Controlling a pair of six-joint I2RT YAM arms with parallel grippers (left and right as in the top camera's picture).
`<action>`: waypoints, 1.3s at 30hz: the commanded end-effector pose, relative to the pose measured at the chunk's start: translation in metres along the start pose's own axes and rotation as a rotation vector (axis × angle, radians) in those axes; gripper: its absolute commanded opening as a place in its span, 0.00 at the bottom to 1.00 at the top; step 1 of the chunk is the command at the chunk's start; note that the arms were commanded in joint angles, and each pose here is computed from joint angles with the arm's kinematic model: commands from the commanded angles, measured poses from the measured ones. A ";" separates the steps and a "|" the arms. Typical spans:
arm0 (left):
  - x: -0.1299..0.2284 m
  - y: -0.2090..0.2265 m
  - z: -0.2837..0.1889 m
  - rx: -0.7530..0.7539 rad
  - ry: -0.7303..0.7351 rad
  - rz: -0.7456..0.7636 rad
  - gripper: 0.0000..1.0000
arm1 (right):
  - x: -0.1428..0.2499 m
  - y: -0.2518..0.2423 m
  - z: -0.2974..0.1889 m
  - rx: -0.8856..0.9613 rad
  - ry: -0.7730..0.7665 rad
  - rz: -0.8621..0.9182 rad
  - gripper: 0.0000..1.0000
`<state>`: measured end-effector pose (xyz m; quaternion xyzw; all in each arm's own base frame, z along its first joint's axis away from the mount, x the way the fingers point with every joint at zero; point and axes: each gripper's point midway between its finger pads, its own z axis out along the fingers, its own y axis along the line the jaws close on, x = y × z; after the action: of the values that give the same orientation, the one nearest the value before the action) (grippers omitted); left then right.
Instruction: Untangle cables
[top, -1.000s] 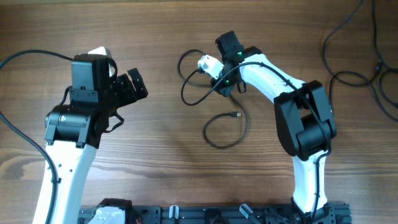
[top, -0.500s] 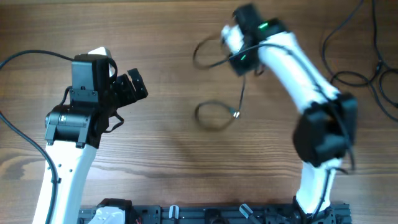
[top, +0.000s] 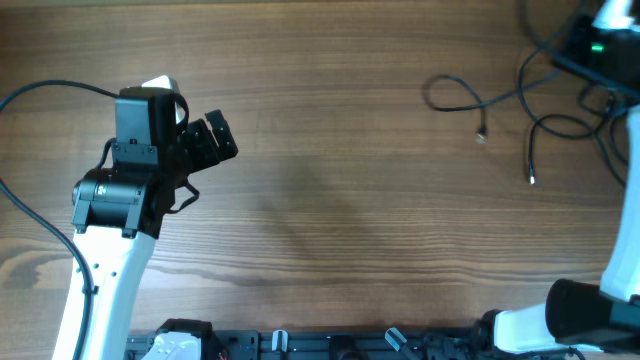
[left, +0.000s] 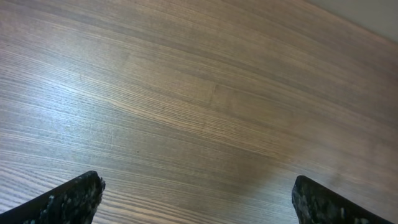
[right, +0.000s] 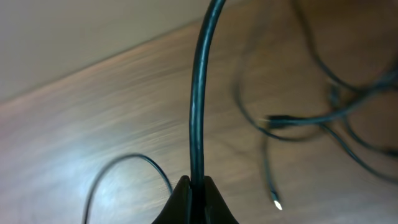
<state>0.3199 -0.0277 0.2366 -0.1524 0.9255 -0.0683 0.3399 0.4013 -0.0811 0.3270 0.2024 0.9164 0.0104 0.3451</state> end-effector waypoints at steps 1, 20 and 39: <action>-0.004 -0.001 -0.001 0.007 -0.006 0.000 1.00 | -0.009 -0.061 -0.002 0.103 -0.021 0.196 0.04; -0.004 -0.001 -0.001 0.007 -0.006 0.000 1.00 | 0.064 -0.209 0.089 0.342 0.162 0.471 0.98; -0.004 -0.001 -0.001 0.007 -0.006 0.000 1.00 | 0.045 -0.020 -0.037 -0.202 -0.023 -0.116 1.00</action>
<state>0.3199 -0.0277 0.2366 -0.1524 0.9255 -0.0683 0.3399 0.3470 -0.1294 0.2840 0.2388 0.9129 0.0648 0.3248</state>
